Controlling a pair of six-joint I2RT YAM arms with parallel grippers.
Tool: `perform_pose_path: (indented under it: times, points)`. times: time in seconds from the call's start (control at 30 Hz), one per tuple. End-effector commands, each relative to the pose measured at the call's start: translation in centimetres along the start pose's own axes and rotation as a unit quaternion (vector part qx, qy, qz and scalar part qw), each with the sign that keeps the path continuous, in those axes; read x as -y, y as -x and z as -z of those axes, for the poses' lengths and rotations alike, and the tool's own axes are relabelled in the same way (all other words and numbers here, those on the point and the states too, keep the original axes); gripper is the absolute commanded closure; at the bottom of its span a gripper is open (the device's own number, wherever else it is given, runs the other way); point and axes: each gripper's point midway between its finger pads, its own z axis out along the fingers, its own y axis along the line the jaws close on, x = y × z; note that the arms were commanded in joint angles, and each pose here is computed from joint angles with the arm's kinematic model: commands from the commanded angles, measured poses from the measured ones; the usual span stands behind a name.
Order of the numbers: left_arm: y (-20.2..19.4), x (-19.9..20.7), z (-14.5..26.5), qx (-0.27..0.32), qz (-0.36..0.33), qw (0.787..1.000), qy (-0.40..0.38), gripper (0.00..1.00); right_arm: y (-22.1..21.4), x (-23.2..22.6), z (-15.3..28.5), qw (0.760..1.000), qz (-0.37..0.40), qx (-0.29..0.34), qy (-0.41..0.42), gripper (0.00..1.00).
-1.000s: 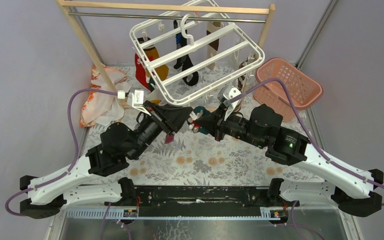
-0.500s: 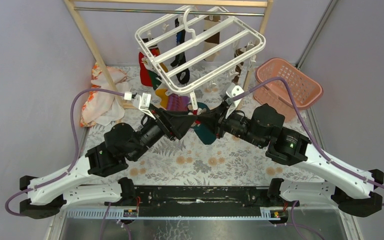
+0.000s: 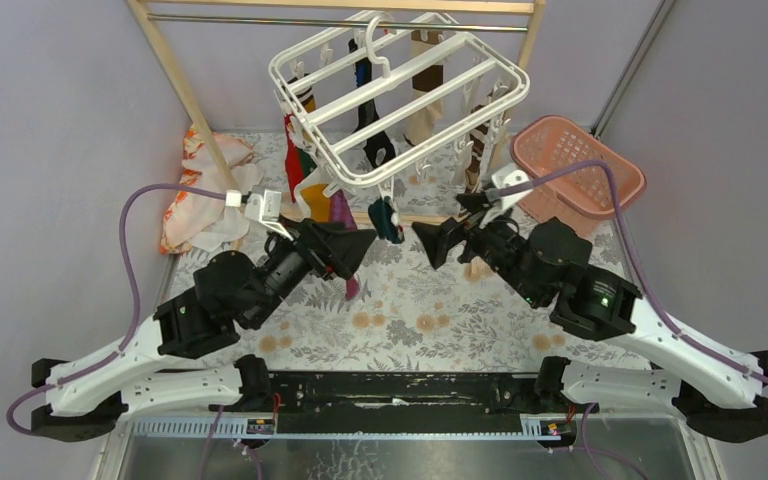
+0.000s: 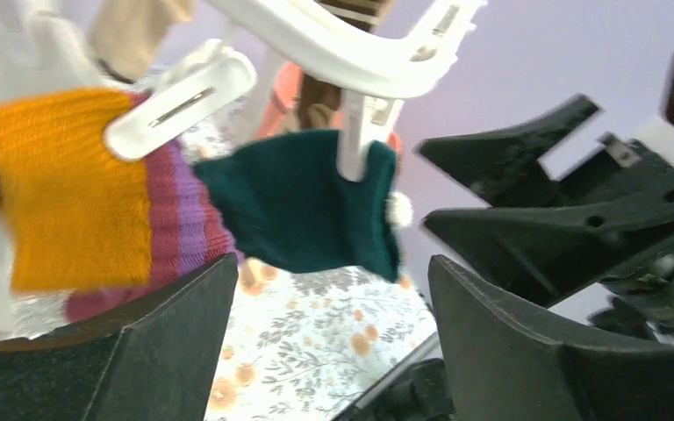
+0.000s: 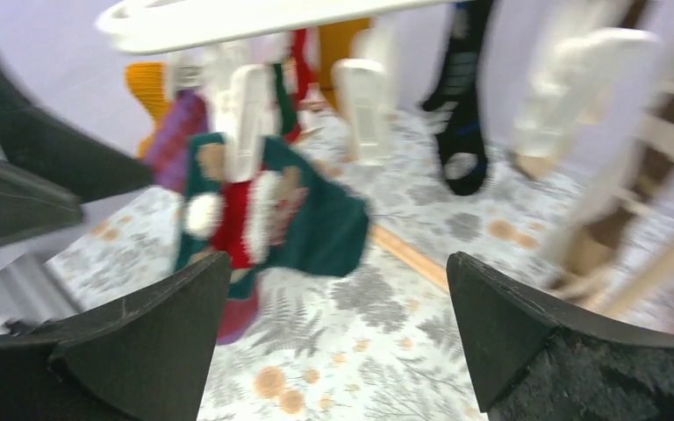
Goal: Clip the socks to the hanger
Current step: Clamp the sock onto the hanger, then reset both arms
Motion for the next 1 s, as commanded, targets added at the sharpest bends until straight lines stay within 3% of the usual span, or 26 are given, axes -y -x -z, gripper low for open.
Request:
perform_pose_path:
  times: [0.0, 0.27, 0.4, 0.6, 0.97]
  points:
    - [1.7, -4.7, 2.0, 0.031, -0.018, 0.993, 0.108, 0.10, 2.0, 6.9, 3.9, 0.985, 0.002, 0.044, -0.164, 0.00]
    - [4.2, -7.6, 6.0, 0.075, -0.001, 0.987, 0.139, 0.01, 2.5, 13.2, 11.7, 0.953, -0.036, 0.088, -0.287, 0.00]
    - [4.5, -9.5, 7.1, 0.081, -0.006, 0.980, 0.180, 0.01, 0.7, 14.9, 13.4, 0.939, -0.035, 0.069, -0.334, 0.00]
    - [2.6, -11.6, 7.0, 0.059, -0.022, 0.969, 0.238, 0.01, -1.3, 15.5, 14.1, 0.935, -0.041, 0.050, -0.349, 0.00]
    - [0.0, -12.8, 6.5, 0.038, -0.018, 0.965, 0.260, 0.01, -3.4, 15.3, 13.2, 0.937, -0.019, 0.022, -0.348, 0.01]
